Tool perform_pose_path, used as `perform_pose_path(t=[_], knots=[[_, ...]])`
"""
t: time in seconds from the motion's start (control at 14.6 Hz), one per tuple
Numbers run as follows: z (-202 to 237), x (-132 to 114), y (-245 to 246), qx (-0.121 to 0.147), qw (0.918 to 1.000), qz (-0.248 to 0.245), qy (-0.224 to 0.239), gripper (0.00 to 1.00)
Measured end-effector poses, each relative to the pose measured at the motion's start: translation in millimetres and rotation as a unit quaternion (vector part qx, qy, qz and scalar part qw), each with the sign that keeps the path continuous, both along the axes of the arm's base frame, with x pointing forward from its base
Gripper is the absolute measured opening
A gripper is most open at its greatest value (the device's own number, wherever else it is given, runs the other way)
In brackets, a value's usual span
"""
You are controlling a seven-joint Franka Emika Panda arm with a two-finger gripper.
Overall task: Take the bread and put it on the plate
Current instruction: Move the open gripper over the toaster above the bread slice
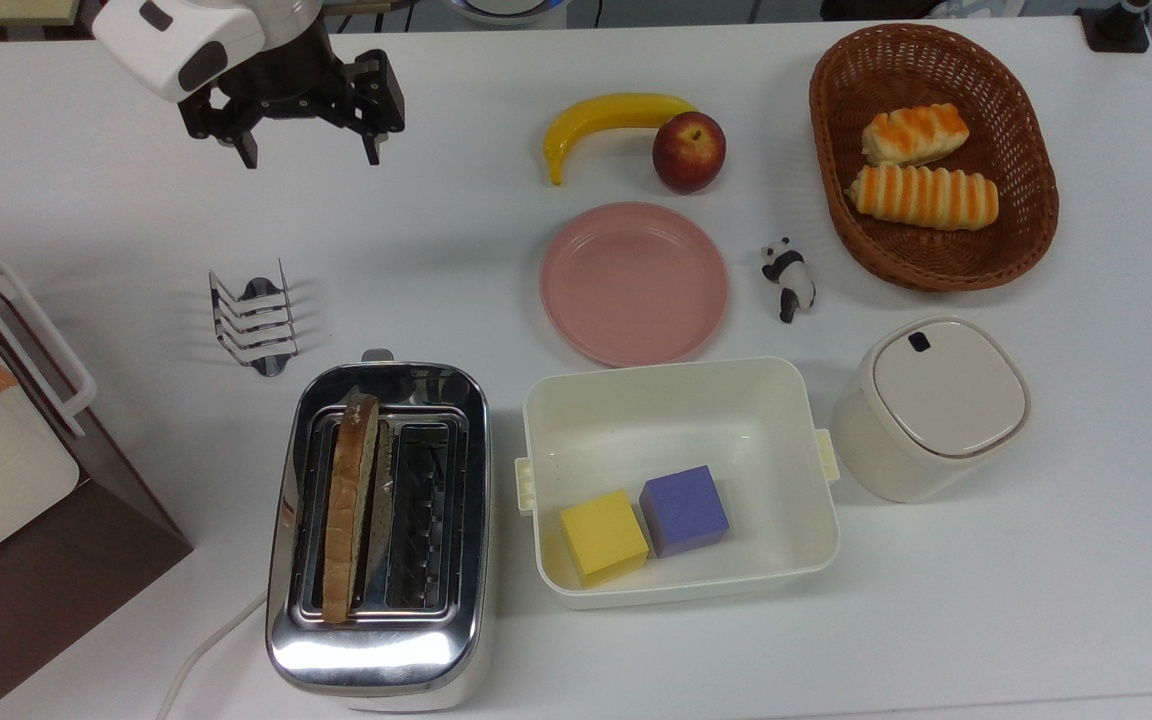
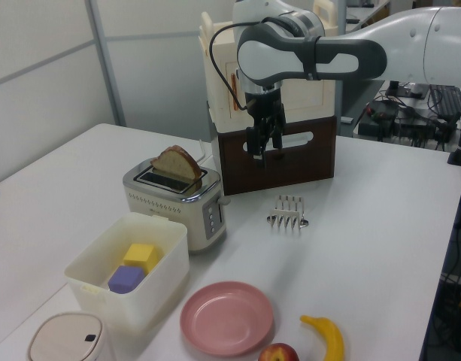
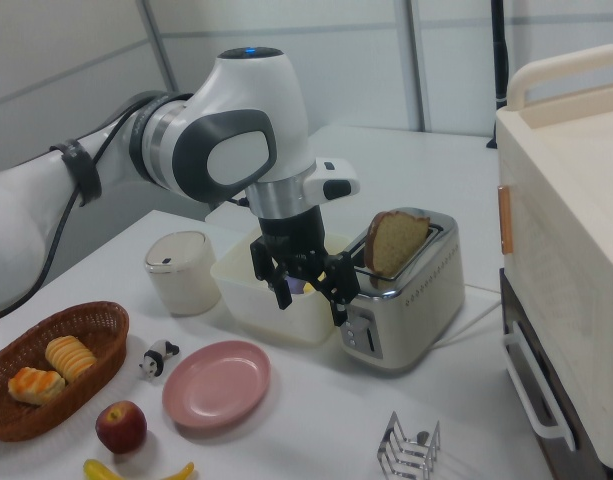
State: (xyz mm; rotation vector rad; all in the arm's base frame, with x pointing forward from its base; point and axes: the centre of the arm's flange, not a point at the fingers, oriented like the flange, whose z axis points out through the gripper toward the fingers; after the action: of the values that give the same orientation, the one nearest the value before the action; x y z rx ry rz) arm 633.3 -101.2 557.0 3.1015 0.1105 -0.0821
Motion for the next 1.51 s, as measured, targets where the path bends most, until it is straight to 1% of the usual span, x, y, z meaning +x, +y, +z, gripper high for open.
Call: perform_pose_path(t=[0.27, 0.48, 0.55, 0.69, 0.82, 1.1, 1.51], knots=[[3, 7, 0, -0.002, 0.9993, -0.023, -0.028, 1.0], [-1, 14, 1, -0.004, 0.9986, -0.031, -0.043, 1.0], [-3, 17, 1, -0.002, 0.9981, -0.032, -0.052, 1.0], [-3, 26, 3, 0.009, 0.9956, -0.046, -0.081, 1.0], [-5, 36, 4, 0.018, 0.9915, -0.066, -0.11, 1.0], [-13, 53, 8, 0.05, 0.9816, -0.098, -0.156, 1.0], [-21, 78, 12, 0.107, 0.9572, -0.127, -0.237, 1.0]])
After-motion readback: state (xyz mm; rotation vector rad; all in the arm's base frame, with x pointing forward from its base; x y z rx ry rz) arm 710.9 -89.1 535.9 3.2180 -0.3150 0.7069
